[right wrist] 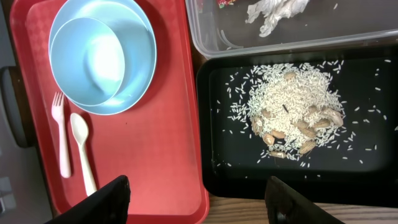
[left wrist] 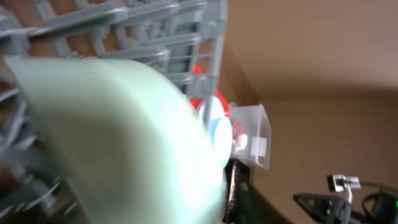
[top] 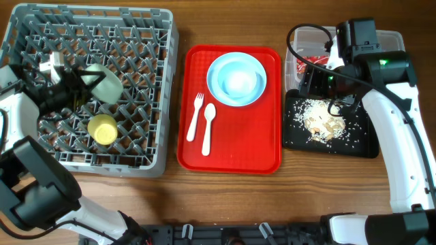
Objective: Sort waste into correct bins and load items into the dishwasher rack
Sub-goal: 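Lower the green mug into the rack and open the left gripper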
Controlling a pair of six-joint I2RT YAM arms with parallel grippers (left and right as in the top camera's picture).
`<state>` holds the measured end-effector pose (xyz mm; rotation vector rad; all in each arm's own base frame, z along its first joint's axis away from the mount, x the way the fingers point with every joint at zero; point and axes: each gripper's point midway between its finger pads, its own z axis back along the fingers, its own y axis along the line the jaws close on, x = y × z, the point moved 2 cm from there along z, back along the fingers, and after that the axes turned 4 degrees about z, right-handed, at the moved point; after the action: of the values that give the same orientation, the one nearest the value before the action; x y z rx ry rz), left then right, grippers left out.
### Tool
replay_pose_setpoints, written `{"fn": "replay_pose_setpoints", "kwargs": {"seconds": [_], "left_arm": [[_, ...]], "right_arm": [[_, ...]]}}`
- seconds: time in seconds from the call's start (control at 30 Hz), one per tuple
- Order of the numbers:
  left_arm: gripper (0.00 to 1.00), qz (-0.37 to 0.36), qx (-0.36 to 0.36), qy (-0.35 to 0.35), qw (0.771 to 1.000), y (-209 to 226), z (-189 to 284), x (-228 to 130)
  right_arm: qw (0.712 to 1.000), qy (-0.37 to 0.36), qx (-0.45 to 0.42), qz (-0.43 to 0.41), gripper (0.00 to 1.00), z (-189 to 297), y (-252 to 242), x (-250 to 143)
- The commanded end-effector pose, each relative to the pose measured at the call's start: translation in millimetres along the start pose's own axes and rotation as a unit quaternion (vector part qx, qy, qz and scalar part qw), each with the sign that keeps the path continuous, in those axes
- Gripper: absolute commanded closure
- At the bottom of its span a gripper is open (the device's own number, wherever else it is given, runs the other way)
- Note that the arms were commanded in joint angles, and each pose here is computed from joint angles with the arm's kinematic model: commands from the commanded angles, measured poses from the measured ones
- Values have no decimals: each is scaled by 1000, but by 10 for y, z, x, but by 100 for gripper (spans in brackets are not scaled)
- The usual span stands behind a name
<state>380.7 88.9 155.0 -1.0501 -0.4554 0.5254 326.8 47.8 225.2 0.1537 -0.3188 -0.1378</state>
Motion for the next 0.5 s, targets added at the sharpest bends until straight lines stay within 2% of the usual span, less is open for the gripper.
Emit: {"fn": "replay_pose_setpoints", "kwargs": {"seconds": [0.0, 0.1, 0.2, 0.23, 0.27, 0.4, 0.47], "left_arm": [[53, 28, 31, -11, 999, 203, 123, 4], [47, 45, 32, -19, 998, 215, 235, -7], [35, 50, 36, -26, 998, 177, 323, -26], [25, 51, 44, -29, 997, 175, 352, -37], [0, 52, 52, -31, 997, 175, 377, -46], [0, 62, 103, -53, 991, 131, 506, -73], [0, 47, 106, -69, 991, -23, 581, -85]], "right_arm": [[1000, -14, -6, 7, 30, 74, -23, 21], [1000, -14, -6, 6, 30, 74, -23, 21], [1000, -14, -6, 7, 30, 74, -23, 21], [1000, -14, -6, 7, 30, 74, -23, 21], [1000, -14, -6, 7, 30, 74, -23, 21], [1000, -14, -6, 7, 30, 74, -23, 21], [1000, -15, -6, 7, 29, 74, -23, 22]]}}
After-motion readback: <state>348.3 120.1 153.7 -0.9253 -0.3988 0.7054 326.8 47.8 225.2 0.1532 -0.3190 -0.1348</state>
